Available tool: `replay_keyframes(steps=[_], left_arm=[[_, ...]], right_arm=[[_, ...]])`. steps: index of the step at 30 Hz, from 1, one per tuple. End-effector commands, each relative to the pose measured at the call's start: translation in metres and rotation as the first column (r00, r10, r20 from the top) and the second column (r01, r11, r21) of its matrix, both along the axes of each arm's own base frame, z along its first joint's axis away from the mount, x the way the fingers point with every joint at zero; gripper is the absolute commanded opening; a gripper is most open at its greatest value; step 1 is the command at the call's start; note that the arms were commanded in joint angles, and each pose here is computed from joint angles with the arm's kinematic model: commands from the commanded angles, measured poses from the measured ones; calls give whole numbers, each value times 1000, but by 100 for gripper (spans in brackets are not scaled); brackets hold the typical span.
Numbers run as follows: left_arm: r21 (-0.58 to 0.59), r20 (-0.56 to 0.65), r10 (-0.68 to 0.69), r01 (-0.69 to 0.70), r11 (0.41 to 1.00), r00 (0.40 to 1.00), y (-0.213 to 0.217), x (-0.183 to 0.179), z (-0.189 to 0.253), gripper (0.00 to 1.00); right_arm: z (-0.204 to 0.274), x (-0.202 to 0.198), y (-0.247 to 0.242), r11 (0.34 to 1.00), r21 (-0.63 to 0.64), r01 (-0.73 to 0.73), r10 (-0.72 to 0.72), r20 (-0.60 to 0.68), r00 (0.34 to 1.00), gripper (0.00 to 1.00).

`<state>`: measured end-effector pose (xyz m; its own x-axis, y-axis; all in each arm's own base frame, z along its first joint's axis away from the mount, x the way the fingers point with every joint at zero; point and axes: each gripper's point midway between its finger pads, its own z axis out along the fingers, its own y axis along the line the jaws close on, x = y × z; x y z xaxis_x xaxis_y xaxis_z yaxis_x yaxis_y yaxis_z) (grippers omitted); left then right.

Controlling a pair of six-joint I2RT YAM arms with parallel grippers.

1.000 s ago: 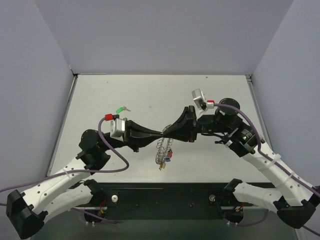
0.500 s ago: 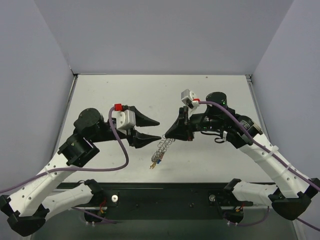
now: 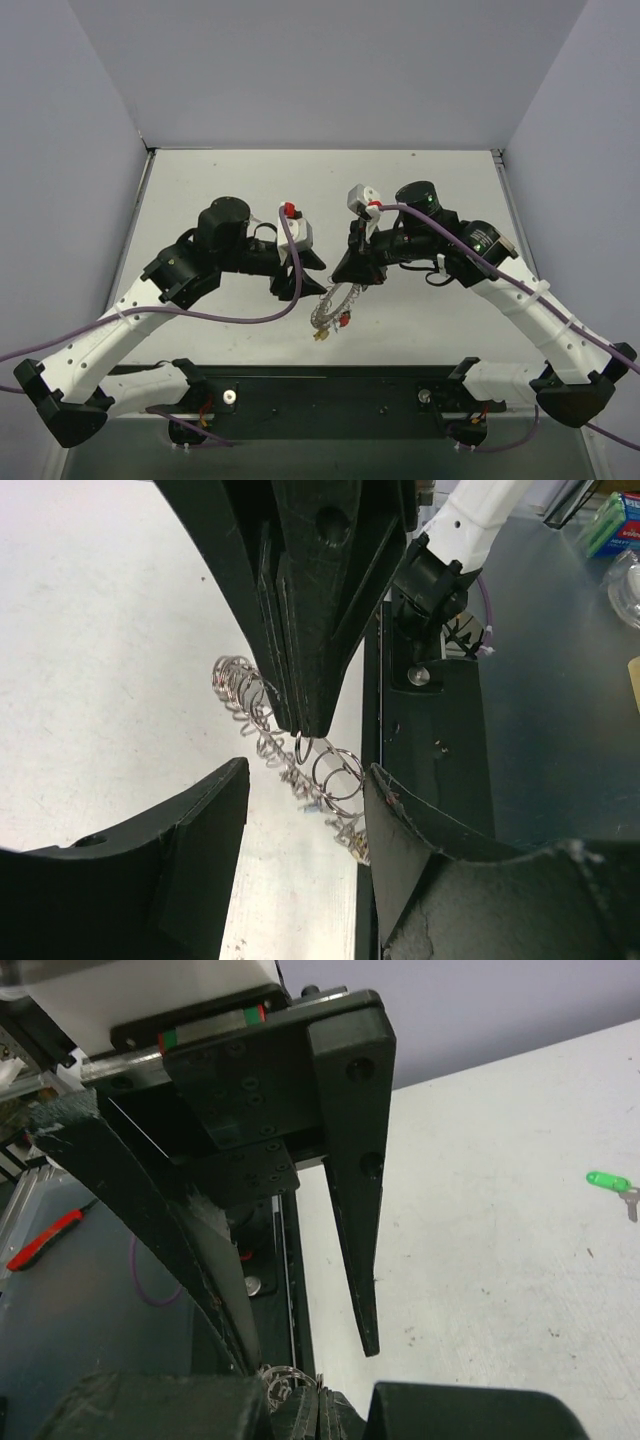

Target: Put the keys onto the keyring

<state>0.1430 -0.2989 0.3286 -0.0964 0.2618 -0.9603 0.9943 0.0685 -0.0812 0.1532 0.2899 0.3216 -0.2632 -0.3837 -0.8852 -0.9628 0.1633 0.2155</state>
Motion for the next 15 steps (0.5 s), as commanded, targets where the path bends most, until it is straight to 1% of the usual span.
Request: replay_keyframes(steps=[1, 12, 15], left_arm=[[-35, 39, -50, 52, 998, 998, -1, -9, 13, 59], [-8, 5, -61, 61, 998, 998, -7, -5, 1, 58], [-12, 12, -36, 36, 999, 999, -7, -1, 0, 55]], right_arm=[[14, -1, 1, 1000, 15, -14, 14, 47, 999, 0], [12, 0, -2, 1000, 0, -1, 1, 61, 998, 0], [14, 1, -2, 1000, 29, 11, -13, 73, 997, 0]])
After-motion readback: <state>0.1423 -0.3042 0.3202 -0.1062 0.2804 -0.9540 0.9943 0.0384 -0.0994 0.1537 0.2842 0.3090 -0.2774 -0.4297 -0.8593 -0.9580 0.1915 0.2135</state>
